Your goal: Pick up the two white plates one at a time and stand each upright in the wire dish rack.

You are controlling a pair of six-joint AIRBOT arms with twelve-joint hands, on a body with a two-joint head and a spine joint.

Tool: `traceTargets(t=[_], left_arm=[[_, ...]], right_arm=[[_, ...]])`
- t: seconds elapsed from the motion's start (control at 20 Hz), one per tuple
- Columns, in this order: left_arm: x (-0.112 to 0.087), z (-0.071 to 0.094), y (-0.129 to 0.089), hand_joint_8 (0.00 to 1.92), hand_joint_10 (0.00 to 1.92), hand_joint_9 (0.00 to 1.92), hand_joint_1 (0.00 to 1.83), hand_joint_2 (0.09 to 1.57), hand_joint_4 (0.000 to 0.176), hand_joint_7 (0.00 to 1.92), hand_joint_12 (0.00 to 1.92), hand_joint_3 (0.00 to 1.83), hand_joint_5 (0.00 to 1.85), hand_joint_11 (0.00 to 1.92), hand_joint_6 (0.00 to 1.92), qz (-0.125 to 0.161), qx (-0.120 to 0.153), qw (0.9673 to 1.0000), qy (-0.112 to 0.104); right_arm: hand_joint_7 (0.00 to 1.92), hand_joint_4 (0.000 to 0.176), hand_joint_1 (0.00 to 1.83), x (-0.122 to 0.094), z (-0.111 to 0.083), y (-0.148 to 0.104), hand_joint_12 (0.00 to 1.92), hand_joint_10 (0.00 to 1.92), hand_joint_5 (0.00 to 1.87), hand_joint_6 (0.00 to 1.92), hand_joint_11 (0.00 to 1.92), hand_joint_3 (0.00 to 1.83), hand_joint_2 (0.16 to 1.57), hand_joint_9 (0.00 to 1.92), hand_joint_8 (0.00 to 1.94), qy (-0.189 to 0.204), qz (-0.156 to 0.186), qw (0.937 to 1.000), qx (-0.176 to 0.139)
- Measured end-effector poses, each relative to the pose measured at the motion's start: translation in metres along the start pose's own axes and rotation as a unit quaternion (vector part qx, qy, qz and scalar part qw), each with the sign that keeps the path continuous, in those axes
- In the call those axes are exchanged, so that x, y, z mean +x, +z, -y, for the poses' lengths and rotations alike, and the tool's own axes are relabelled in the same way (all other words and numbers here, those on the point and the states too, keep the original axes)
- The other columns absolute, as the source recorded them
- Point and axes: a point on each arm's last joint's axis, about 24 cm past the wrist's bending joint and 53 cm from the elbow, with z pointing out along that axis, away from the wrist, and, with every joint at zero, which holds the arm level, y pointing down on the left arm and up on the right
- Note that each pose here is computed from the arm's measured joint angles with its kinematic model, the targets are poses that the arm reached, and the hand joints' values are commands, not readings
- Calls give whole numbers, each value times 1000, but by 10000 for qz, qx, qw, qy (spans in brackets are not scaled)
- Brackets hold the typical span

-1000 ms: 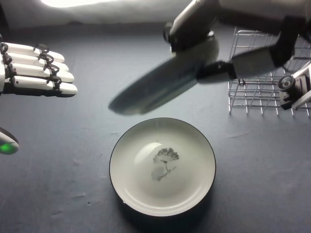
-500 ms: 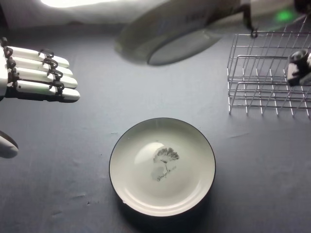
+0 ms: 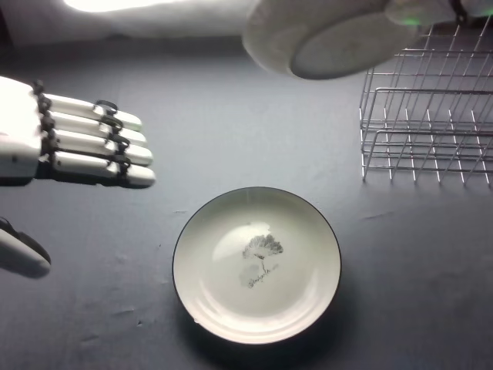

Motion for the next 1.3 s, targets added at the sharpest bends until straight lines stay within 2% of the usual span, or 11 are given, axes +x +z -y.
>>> traceTargets(t=[0.15, 0.2, 0.4, 0.55, 0.6, 0.7, 0.85, 0.95, 1.05, 1.2, 1.3], left_arm=[[1, 3, 5, 0, 0, 0, 0, 1145, 0, 0, 0, 0, 0, 0, 0, -7, 18, 10000, 12], [1, 5, 8, 0, 0, 0, 0, 1144, 0, 0, 0, 0, 0, 0, 0, -12, 31, 10000, 14], [3, 13, 19, 0, 0, 0, 0, 1145, 0, 0, 0, 1, 0, 0, 0, -23, 93, 10000, -18], [4, 21, 26, 0, 0, 0, 0, 1142, 0, 0, 0, 0, 0, 0, 0, -26, 154, 9999, -26], [5, 23, 28, 0, 0, 0, 0, 1142, 0, 0, 0, 0, 0, 0, 0, -28, 173, 9998, -28], [6, 26, 30, 0, 0, 0, 0, 1150, 0, 0, 0, 3, 0, 0, 0, -40, 196, 9998, -32], [11, 28, 34, 0, 0, 0, 0, 1138, 0, 0, 0, 0, 0, 0, 0, -86, 184, 9998, -5], [11, 27, 38, 0, 0, 0, 0, 1136, 0, 0, 0, 0, 0, 0, 0, -85, 161, 9998, 1], [13, 29, 42, 0, 0, 0, 0, 1139, 0, 0, 0, 0, 0, 0, 0, -95, 171, 9998, -30], [19, 32, 45, 0, 0, 0, 0, 1148, 0, 0, 0, 2, 0, 0, 0, -161, 191, 9997, -14], [24, 28, 45, 0, 0, 0, 0, 1141, 0, 0, 0, 0, 0, 0, 0, -205, 116, 9997, -70]], right_arm=[[1020, 0, 1387, -9, 15, -8, 1197, 1009, 1004, 920, 1011, 0, 1075, 1035, 874, -37, 78, 9996, 278], [1008, 0, 1385, -13, 20, -10, 1195, 1030, 976, 962, 989, 2, 1083, 1015, 907, -56, 109, 9993, 344], [982, 0, 1381, -28, 23, -13, 1250, 1074, 962, 992, 960, 1, 1094, 989, 936, -91, 251, 9989, 395], [1034, 0, 1386, -32, 24, -15, 1227, 1034, 987, 954, 994, 0, 1079, 1015, 846, -141, 295, 9986, 417], [995, 0, 1383, -35, 25, -16, 1244, 1070, 962, 995, 980, 3, 1090, 993, 909, -144, 317, 9985, 421], [1013, 0, 1383, -41, 27, -17, 1248, 1063, 977, 980, 978, 0, 1088, 985, 893, -161, 371, 9981, 455], [1023, 0, 1384, -61, 38, -24, 1250, 1068, 976, 976, 967, 0, 1086, 984, 877, -274, 545, 9962, 628], [1003, 0, 1487, -70, 45, -30, 1413, 959, 965, 924, 963, 1, 1075, 973, 837, -328, 625, 9947, 743], [1012, 0, 1387, -76, 51, -34, 1263, 1069, 976, 987, 947, 2, 1088, 973, 885, -356, 670, 9937, 823], [993, 0, 1383, -93, 57, -38, 1265, 1077, 999, 952, 953, 0, 1088, 979, 912, -525, 803, 9916, 869], [998, 0, 1382, -103, 70, -44, 1263, 1078, 995, 971, 948, 0, 1089, 976, 889, -718, 855, 9880, 1067]])
